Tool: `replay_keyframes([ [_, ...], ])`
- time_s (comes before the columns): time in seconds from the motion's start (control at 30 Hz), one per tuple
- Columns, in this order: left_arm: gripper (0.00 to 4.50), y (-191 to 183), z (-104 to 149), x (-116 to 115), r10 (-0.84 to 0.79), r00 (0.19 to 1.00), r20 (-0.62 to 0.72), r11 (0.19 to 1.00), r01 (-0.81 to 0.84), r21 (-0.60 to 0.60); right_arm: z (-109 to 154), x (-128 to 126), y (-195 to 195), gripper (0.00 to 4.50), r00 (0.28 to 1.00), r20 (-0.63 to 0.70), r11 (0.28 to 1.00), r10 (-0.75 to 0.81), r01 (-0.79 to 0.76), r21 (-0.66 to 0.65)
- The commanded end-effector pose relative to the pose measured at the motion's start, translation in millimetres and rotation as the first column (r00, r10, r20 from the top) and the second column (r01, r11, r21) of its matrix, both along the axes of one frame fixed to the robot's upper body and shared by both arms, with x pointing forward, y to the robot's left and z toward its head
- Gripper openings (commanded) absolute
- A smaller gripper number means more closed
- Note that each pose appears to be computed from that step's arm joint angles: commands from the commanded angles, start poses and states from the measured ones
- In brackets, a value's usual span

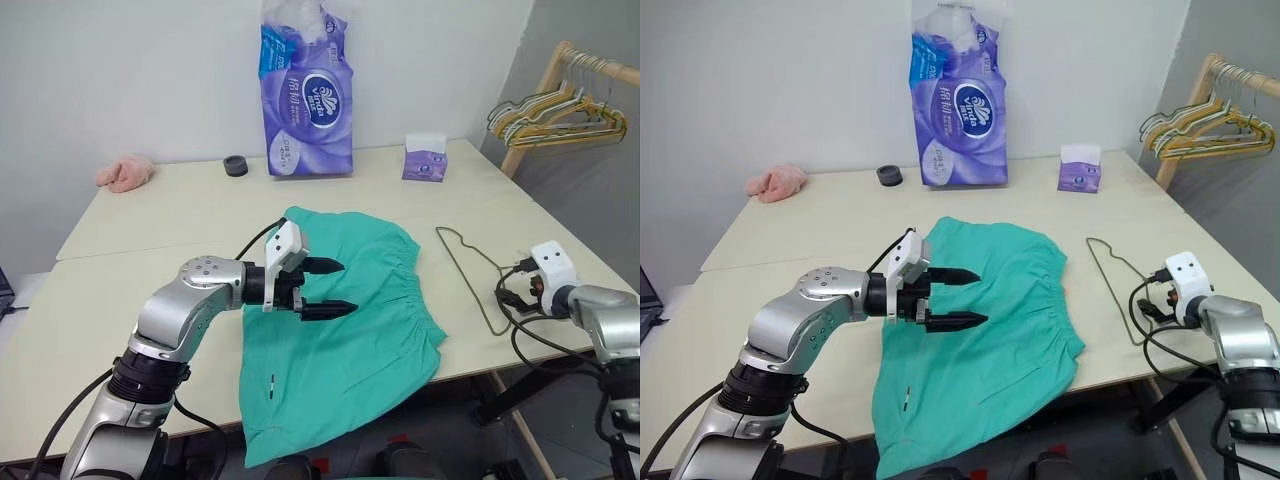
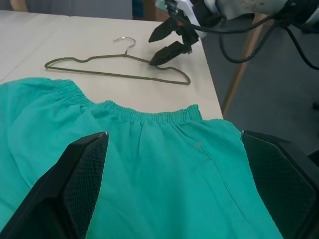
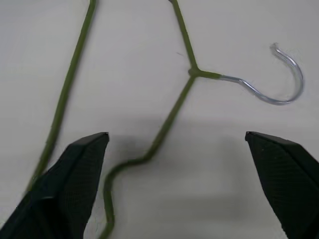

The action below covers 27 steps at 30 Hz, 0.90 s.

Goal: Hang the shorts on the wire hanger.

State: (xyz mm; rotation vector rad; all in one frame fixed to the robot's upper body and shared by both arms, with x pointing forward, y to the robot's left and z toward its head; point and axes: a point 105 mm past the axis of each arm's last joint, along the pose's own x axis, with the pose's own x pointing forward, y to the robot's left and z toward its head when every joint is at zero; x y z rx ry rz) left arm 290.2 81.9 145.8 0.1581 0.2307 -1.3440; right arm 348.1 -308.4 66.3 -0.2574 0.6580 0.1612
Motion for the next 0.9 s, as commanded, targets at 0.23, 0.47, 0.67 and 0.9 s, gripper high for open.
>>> replay_keyframes([
  [0.23, 4.50, -8, 8, -1, -0.017, 0.997, 0.081, 1.000, 0.018, -0.008, -1, 28, -14, 4.48, 0.990, -0.021, 0.987, -0.139, 0.140, 0.075],
  [0.47, 4.50, -9, 7, -3, -0.017, 0.996, 0.086, 1.000, 0.018, -0.007, -29, 16, -14, 3.57, 0.979, -0.154, 0.984, -0.133, 0.149, 0.094],
  [0.67, 4.50, -9, 8, -2, -0.016, 0.996, 0.090, 1.000, 0.017, -0.004, -58, 2, -7, 1.55, 0.964, -0.247, 0.991, -0.101, 0.120, 0.066],
  [0.9, 4.50, -5, 8, 1, 0.015, 0.995, 0.097, 1.000, -0.015, -0.003, -47, 13, -12, 0.03, 0.972, -0.165, 0.980, -0.166, 0.180, 0.079],
])
